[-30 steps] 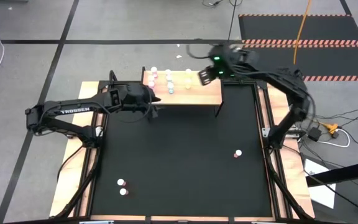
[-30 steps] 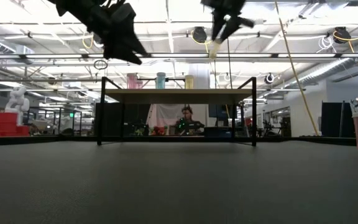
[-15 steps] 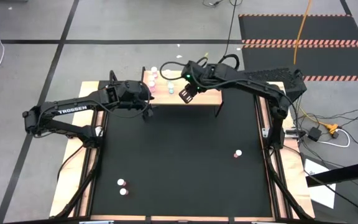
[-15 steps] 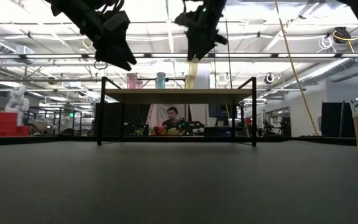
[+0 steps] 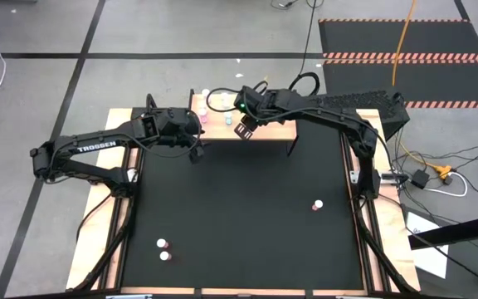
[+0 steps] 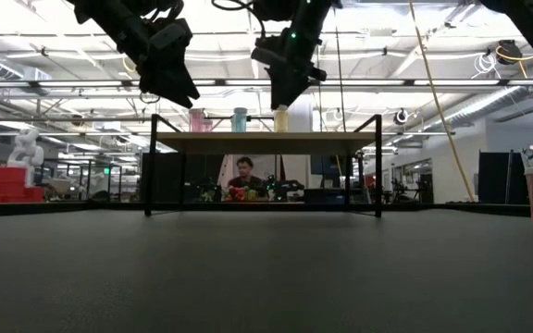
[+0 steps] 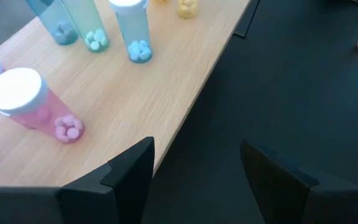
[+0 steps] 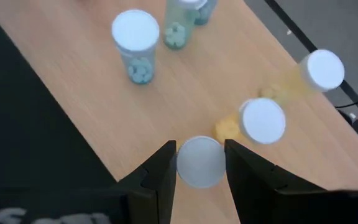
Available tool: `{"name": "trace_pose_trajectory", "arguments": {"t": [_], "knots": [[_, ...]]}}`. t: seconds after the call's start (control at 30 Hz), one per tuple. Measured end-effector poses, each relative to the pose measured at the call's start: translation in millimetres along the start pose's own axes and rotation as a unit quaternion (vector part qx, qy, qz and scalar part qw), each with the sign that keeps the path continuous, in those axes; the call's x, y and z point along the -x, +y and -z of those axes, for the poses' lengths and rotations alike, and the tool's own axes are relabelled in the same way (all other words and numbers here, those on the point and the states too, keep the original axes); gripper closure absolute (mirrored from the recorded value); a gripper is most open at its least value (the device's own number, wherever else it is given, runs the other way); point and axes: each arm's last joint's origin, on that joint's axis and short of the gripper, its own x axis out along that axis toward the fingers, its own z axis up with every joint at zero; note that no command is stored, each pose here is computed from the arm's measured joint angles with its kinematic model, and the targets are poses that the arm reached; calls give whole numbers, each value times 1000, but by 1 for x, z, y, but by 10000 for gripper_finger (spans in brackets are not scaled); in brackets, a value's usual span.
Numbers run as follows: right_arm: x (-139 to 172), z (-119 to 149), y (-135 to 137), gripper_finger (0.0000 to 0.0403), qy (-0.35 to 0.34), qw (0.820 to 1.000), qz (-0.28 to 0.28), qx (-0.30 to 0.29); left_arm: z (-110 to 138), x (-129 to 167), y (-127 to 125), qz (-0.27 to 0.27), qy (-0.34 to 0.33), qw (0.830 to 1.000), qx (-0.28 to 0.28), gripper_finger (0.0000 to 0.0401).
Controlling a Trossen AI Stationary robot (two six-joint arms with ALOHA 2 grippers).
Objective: Pick and place medicine bottles onto shelf by color
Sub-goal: Put the yellow pill bottle on the shelf aligned with the other yellow pill bottles
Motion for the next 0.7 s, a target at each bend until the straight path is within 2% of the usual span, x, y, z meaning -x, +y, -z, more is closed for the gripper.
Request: {"name": "trace_pose_trajectory", "arguments": {"t": [0.4, 0.7], "knots": [[-2, 0, -9, 284, 8, 1000, 6, 8, 0, 0, 0, 0, 2, 1000, 9, 160], [-2, 0, -8, 266, 10, 1000, 4, 15, 0, 0, 0, 0, 1, 1000, 1, 160]]}}
